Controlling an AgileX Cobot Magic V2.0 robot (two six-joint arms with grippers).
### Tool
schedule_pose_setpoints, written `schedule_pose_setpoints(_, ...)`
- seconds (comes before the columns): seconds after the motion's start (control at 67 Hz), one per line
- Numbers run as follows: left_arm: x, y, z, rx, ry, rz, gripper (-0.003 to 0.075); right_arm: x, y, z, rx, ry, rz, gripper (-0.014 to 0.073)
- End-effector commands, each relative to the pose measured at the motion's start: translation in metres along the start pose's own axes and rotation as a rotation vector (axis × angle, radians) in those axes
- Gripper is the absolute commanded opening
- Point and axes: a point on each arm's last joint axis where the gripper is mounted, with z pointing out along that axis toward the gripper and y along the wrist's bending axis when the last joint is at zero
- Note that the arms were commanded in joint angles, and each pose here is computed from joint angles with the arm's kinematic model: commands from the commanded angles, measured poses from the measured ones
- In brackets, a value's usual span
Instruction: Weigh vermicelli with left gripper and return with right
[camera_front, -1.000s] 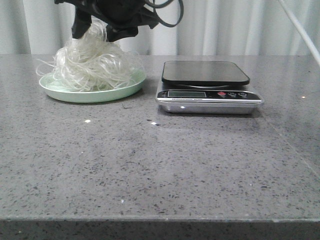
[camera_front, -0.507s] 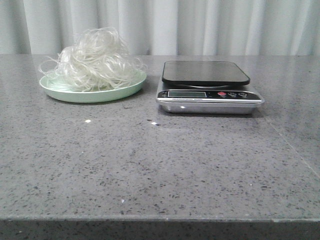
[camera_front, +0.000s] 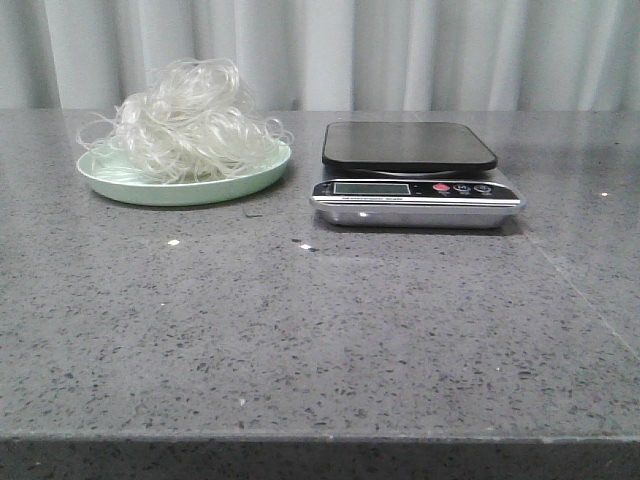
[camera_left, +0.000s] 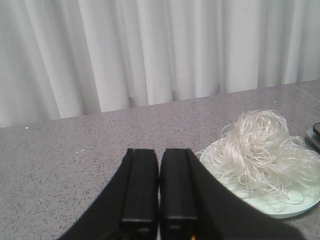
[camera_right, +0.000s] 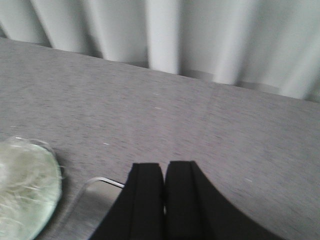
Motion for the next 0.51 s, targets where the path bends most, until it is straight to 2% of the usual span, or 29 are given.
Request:
schedule_pose_setpoints(0.0,-0.017,0.002,-0.002,-0.013,-0.111,-0.012,0.0136,-0.008,-0.014,-0.045,0.061,-0.113,0.005,0.0152)
schedule_pose_setpoints(0.224,-0.017,0.002,-0.002,-0.013,-0.111,-0.012,0.0136,0.047,-0.033,-0.074,0.162,-0.184,0.036,0.0152)
schedule_pose_setpoints(0.373,-0.017,0.002,-0.002,-0.013,-0.111,-0.012,0.0136,0.096,-0.035,-0.087,0.224,-0.213,-0.043,0.0152)
schedule_pose_setpoints(0.493,-0.018,0.002,-0.002,-0.014,-0.115,-0.012,0.0136,0.131,-0.035,-0.093,0.24,-0.219,-0.063,0.0152)
